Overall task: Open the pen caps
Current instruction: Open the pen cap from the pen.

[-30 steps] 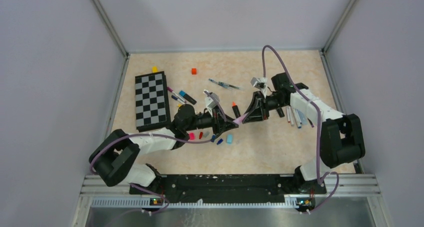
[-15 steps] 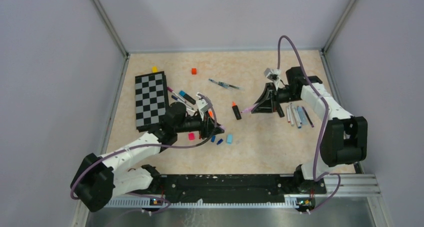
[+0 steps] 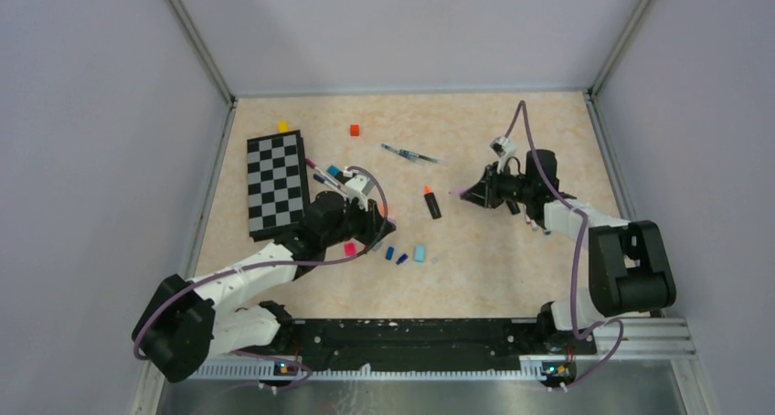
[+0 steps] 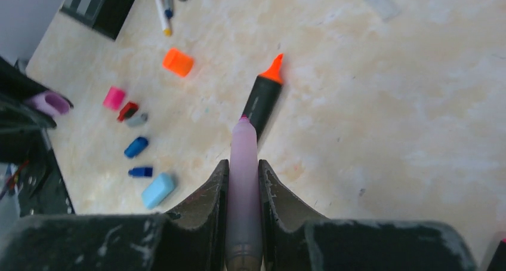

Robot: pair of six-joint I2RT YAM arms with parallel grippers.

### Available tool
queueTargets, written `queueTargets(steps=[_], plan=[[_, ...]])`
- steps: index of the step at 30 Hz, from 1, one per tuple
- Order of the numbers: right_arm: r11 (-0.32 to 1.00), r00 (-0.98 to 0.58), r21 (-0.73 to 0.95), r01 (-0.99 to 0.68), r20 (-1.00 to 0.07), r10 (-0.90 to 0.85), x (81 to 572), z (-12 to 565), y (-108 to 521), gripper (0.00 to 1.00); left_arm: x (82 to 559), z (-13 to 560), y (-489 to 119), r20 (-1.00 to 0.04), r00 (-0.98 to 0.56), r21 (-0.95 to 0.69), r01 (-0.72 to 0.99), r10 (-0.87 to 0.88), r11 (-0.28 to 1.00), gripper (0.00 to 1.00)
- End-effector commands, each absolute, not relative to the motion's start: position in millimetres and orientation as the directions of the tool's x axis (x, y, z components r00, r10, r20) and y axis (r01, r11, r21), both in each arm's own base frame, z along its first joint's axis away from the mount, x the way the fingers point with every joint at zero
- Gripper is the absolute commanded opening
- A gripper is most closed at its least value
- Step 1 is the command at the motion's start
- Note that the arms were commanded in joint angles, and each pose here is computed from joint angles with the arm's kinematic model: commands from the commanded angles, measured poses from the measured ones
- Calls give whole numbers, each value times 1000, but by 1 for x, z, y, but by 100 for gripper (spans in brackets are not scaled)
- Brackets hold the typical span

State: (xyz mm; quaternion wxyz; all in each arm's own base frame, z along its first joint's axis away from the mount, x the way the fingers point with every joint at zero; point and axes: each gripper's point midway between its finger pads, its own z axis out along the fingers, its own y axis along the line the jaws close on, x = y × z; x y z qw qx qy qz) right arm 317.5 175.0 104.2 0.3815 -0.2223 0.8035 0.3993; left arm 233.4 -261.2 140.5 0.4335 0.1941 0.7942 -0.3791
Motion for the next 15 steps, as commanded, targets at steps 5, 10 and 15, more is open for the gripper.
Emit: queueTargets(steps=[5, 10, 15], plan=[[724, -517, 488, -488, -830, 210, 388, 121, 184, 5, 255, 151, -264, -815, -570, -474, 556, -101, 683, 0], [736, -513, 503, -453, -823, 246, 394, 117, 192, 10, 255, 150, -259, -820, -560, -469, 542, -117, 697, 0], [747, -559, 544, -383, -780, 281, 405, 98, 192, 18, 256, 149, -258, -817, -562, -474, 534, -124, 700, 0]])
